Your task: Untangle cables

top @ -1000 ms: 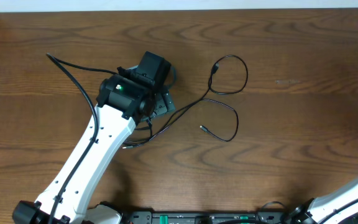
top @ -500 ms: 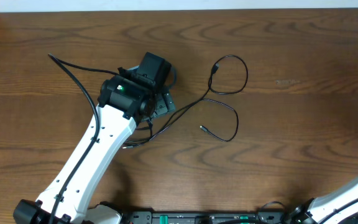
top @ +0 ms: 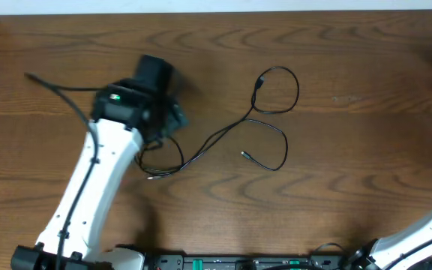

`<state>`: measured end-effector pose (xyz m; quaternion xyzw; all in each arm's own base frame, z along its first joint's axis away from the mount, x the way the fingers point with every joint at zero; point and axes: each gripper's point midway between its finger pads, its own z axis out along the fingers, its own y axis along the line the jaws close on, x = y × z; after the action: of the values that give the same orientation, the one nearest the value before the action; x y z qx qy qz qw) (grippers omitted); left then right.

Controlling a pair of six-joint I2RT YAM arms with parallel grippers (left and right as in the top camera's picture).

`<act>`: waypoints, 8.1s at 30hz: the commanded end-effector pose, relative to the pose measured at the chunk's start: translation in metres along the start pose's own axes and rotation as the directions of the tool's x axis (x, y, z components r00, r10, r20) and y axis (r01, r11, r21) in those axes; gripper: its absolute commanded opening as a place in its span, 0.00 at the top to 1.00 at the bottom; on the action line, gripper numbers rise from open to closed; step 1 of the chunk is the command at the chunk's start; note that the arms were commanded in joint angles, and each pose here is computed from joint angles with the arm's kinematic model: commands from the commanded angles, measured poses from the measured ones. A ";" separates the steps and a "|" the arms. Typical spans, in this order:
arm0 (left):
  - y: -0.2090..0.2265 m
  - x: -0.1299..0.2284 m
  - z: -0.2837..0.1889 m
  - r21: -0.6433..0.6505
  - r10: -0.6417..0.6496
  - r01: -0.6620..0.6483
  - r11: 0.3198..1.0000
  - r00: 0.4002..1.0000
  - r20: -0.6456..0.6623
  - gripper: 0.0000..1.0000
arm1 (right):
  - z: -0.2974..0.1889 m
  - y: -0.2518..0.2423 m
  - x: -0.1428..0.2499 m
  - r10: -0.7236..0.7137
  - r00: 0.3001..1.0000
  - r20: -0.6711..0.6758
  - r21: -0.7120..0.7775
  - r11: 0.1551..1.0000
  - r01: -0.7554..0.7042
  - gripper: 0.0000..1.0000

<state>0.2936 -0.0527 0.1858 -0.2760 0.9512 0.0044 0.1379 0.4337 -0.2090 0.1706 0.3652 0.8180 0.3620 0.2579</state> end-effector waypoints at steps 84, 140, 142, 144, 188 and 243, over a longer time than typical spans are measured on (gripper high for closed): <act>0.124 -0.014 0.005 -0.247 -0.422 0.390 0.887 0.902 -0.090 0.01 | 0.275 0.077 0.541 -0.566 0.564 -0.601 0.291 0.503 0.814 0.99; 0.102 0.012 0.061 -0.130 -0.330 0.307 0.943 0.916 -0.230 0.01 | 0.236 0.064 0.518 -0.392 0.641 -0.660 0.412 0.526 0.744 0.50; 0.102 0.012 0.061 -0.130 -0.330 0.307 0.943 0.916 -0.230 0.01 | 0.238 0.060 0.521 -0.374 0.666 -0.645 0.439 0.531 0.724 0.51; 0.102 0.012 0.061 -0.130 -0.330 0.307 0.943 0.916 -0.230 0.01 | 0.241 0.054 0.527 -0.357 0.688 -0.632 0.469 0.531 0.706 0.53; -0.022 0.041 0.025 0.573 0.243 -0.010 0.819 0.912 -0.331 0.01 | 0.014 0.387 0.408 -0.759 0.634 0.150 -0.237 0.595 0.768 0.99; -0.111 0.102 0.150 0.173 0.284 -0.245 0.954 0.924 -0.256 0.58 | -0.044 0.193 0.245 -0.571 0.812 -0.126 0.380 0.728 0.571 0.01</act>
<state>0.2999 -0.1911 0.0042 -0.1362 0.9874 -0.0805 0.0047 0.3391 0.0594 0.3082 0.1553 0.9436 0.0996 0.2750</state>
